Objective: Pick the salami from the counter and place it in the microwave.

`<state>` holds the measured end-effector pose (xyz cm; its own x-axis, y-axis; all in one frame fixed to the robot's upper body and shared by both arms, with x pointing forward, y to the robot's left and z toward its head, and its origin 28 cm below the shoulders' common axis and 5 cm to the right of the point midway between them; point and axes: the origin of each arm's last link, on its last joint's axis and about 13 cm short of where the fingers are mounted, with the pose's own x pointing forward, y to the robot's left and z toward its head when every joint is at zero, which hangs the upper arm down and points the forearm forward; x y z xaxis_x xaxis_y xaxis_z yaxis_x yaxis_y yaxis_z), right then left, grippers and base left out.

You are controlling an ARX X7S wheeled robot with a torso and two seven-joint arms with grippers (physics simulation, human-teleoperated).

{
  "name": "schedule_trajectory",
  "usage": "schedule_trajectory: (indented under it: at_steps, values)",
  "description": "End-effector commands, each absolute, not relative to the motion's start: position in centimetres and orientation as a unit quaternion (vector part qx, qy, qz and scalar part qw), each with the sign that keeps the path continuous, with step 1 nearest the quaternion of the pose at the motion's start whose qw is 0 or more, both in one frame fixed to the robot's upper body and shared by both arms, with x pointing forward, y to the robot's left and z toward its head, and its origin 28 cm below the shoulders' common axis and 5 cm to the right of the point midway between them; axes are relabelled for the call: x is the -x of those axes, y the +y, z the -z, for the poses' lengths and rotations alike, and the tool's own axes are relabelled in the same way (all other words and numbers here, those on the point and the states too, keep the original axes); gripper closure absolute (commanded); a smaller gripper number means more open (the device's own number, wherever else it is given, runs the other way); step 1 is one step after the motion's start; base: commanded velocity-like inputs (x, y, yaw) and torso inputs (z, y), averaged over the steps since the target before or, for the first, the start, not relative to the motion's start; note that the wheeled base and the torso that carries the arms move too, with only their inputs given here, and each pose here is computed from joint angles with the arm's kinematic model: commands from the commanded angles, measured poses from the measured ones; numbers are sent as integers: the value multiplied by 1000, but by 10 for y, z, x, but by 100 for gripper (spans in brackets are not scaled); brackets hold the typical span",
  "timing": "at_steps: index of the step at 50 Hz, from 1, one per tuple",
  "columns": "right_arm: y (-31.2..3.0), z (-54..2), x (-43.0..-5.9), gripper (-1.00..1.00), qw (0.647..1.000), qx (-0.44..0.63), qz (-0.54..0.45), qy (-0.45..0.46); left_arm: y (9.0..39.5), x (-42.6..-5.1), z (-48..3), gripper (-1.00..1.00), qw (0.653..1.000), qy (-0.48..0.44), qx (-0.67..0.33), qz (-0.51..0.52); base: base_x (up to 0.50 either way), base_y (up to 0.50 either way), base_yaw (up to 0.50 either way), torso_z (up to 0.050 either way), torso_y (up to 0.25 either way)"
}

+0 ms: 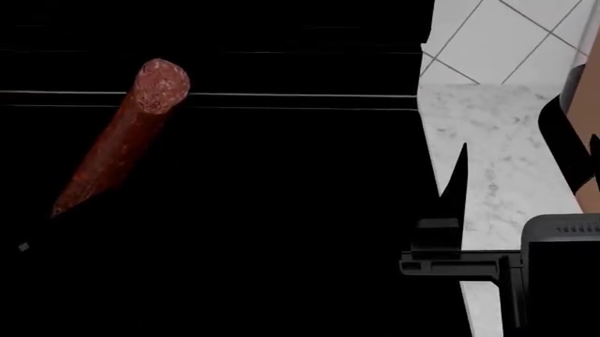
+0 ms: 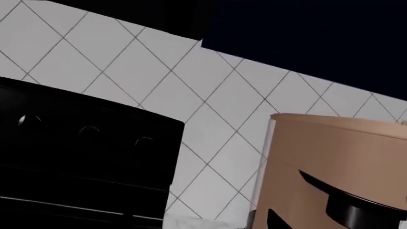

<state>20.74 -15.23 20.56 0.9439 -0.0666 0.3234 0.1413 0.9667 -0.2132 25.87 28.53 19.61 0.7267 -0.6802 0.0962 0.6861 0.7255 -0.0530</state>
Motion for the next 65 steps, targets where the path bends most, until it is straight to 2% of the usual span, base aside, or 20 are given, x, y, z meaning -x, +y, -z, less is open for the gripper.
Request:
schedule_trajectory:
  at_steps: [1, 10, 32, 45, 65]
  values:
    - [-152, -206, -207, -100, 979, 118, 53, -159, 284, -258, -197, 100, 928, -36, 50, 368, 320, 0, 0, 0, 0]
    - [-152, -205, -207, -100, 979, 118, 53, -159, 284, -259, -197, 100, 928, -36, 50, 369, 313, 0, 0, 0, 1]
    - [-152, -206, -205, -100, 978, 118, 53, -162, 287, -256, -198, 100, 927, -45, 57, 368, 0, 0, 0, 0, 0]
    - [-151, -207, -206, -100, 978, 120, 51, -162, 291, -249, -199, 100, 917, -111, 75, 377, 0, 0, 0, 0, 0]
    - [-151, -208, -204, -100, 978, 119, 51, -165, 286, -233, -195, 100, 885, -231, 48, 401, 0, 0, 0, 0, 0]
